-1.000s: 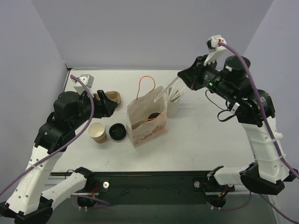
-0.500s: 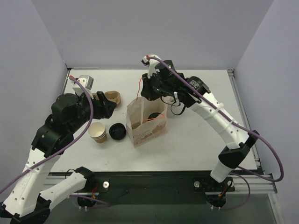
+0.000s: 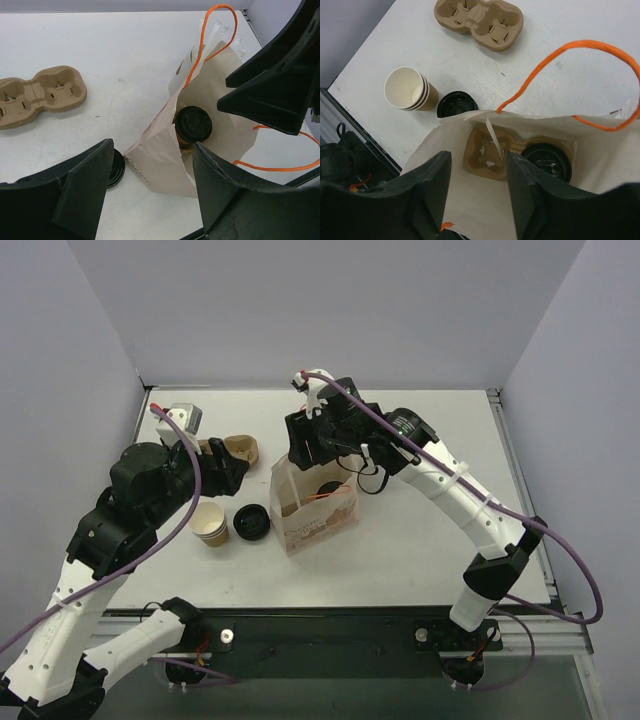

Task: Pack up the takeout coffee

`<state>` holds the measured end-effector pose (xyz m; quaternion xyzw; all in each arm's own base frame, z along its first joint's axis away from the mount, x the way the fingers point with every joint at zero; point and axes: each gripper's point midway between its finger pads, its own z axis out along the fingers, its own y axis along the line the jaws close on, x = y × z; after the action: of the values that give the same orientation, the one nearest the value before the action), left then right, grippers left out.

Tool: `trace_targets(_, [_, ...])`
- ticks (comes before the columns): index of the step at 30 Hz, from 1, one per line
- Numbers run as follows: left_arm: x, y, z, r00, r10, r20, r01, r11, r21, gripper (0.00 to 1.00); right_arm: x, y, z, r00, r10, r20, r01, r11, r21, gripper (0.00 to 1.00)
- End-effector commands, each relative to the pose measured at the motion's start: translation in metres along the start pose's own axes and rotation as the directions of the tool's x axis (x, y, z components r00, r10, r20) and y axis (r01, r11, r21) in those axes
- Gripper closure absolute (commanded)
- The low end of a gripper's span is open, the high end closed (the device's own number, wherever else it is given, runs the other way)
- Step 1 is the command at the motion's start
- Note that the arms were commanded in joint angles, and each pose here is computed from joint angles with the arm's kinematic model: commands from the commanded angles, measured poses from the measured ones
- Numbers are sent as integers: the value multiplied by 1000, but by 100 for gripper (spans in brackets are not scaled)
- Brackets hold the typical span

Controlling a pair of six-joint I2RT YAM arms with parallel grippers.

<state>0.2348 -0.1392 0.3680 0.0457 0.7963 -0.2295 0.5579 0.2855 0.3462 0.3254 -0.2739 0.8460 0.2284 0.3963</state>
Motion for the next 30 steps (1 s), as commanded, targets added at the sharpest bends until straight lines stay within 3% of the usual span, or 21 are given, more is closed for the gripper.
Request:
trace_targets(1, [-23,-8,-11,997,19,81,-22,999,33,26,-20,-18,-52,993,30,110,-40,995,93,44])
trace_targets(3, [-22,-10,-11,996,20,81,-24,999,47,26,-19,-26,-71,988,59,145,-78,988,130,9])
trace_targets(4, [-21,-14,-11,997,15,79,-21,998,66,26,-16,-29,-78,986,66,154,-89,986,143,0])
trace_targets(8, [-12,-23,-9,998,-14,60,6,992,124,21,15,-47,-97,972,160,169,-195,957,214,0])
trace_targets(9, [-12,-23,-10,998,-23,64,15,992,127,13,16,-49,-113,953,216,212,-259,943,208,0])
trace_targets(14, [15,-20,-6,998,-56,27,52,988,147,9,43,-77,-143,869,361,339,-459,844,276,0])
trace_targets(16, [17,-24,-11,997,-63,34,56,982,178,3,62,-83,-148,852,390,349,-493,823,284,0])
trace_targets(21, [24,-24,-23,991,-119,55,105,973,205,3,95,-92,-152,833,427,353,-532,794,295,0])
trace_targets(30, [27,-18,-35,987,-123,104,100,973,207,3,99,-97,-157,832,416,367,-531,790,308,0])
